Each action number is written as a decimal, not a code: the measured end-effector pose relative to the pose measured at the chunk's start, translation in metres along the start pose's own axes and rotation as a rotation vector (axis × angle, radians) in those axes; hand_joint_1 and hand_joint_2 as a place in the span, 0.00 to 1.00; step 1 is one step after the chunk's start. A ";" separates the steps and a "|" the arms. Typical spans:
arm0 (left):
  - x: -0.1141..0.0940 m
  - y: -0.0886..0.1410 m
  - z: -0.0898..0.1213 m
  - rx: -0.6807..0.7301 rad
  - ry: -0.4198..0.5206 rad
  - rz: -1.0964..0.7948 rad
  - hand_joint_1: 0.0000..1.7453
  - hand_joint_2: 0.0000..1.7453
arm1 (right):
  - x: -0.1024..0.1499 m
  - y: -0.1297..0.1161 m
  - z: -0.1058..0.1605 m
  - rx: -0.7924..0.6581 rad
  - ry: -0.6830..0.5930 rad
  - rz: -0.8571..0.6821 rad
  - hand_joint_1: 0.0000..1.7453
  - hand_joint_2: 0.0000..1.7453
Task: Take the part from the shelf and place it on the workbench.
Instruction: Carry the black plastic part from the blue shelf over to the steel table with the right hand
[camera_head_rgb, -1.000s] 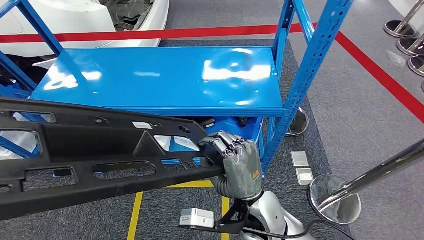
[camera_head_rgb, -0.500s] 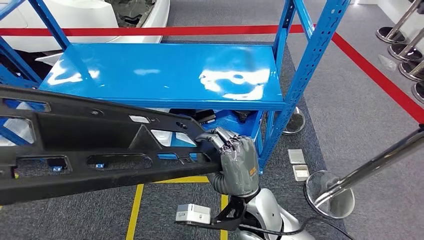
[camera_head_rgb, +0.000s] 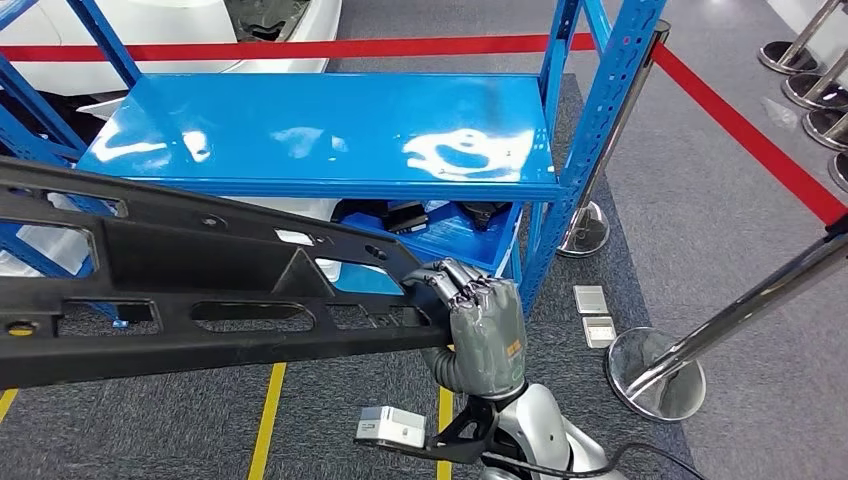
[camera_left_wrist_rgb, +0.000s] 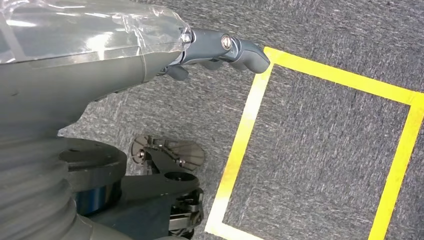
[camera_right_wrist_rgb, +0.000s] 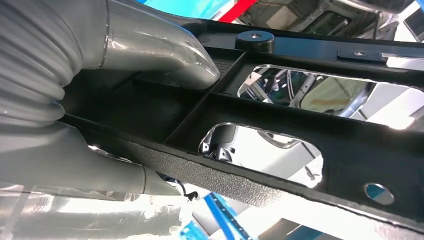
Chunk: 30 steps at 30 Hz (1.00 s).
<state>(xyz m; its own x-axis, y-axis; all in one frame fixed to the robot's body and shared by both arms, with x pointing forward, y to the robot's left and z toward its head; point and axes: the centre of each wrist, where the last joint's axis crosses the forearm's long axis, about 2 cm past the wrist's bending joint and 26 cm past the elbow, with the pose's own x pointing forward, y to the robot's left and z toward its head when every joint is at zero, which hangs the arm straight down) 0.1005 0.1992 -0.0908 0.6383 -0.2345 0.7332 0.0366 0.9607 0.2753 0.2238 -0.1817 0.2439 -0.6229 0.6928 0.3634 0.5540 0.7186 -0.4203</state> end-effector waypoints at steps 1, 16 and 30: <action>0.000 0.000 0.000 0.000 0.000 0.000 0.00 1.00 | 0.000 0.000 0.000 0.001 0.002 0.000 1.00 1.00; 0.000 0.000 0.000 0.006 0.004 0.004 0.00 1.00 | 0.000 0.000 0.003 0.009 0.009 -0.017 1.00 1.00; -0.003 0.000 0.002 0.004 -0.002 -0.004 0.00 1.00 | 0.000 0.000 0.004 0.011 0.015 -0.009 1.00 1.00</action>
<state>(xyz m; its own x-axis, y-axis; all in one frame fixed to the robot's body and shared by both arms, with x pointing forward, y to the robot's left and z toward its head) 0.0971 0.1995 -0.0915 0.6364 -0.2386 0.7335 0.0361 0.9591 0.2806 0.2215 -0.1820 0.2405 -0.6196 0.6869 0.3798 0.5421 0.7244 -0.4258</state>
